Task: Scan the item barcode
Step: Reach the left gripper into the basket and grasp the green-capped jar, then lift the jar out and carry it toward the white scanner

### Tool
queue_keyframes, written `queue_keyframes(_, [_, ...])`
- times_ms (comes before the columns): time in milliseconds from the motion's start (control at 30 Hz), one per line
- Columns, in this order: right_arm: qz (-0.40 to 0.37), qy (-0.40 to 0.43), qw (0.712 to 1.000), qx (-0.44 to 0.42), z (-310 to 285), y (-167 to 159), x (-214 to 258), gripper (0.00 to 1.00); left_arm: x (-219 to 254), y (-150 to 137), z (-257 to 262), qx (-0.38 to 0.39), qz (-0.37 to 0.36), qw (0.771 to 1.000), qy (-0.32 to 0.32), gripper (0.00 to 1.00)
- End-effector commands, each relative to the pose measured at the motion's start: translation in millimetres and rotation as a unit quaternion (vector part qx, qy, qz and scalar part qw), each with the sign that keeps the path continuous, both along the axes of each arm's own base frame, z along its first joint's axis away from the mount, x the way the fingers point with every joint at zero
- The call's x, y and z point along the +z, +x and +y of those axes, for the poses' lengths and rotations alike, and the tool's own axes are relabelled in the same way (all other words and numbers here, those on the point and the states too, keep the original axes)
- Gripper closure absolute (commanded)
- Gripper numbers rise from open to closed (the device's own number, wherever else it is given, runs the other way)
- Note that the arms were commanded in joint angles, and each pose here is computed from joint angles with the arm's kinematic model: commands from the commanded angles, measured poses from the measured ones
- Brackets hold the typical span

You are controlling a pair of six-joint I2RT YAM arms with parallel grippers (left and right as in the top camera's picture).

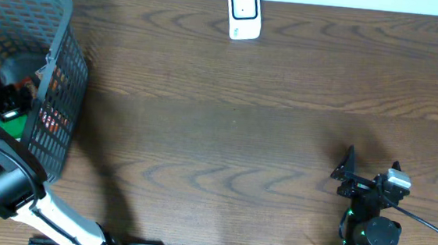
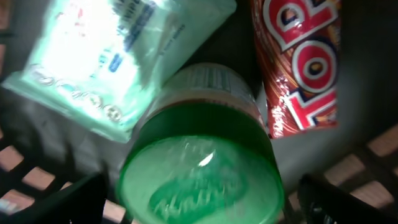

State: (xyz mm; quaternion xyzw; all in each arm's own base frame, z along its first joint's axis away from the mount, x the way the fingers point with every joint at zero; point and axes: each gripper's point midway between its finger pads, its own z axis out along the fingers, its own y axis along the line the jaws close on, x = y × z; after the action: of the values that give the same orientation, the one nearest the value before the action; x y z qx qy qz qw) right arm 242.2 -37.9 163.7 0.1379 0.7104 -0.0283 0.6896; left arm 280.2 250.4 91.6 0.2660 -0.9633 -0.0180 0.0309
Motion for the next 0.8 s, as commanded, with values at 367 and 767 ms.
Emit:
queue_keyframes(367, [0.003, -0.007, 1.000, -0.002, -1.0, -0.3, -1.1, 0.01, -47.6, -11.1, -7.1, -0.016, 0.017, 1.000, -0.005, 0.14])
queue_keyframes(767, [0.003, -0.007, 1.000, -0.002, -1.0, -0.3, -1.1, 0.01, -16.4, -7.4, 6.2, 0.001, 0.002, 0.999, 0.039, 0.34])
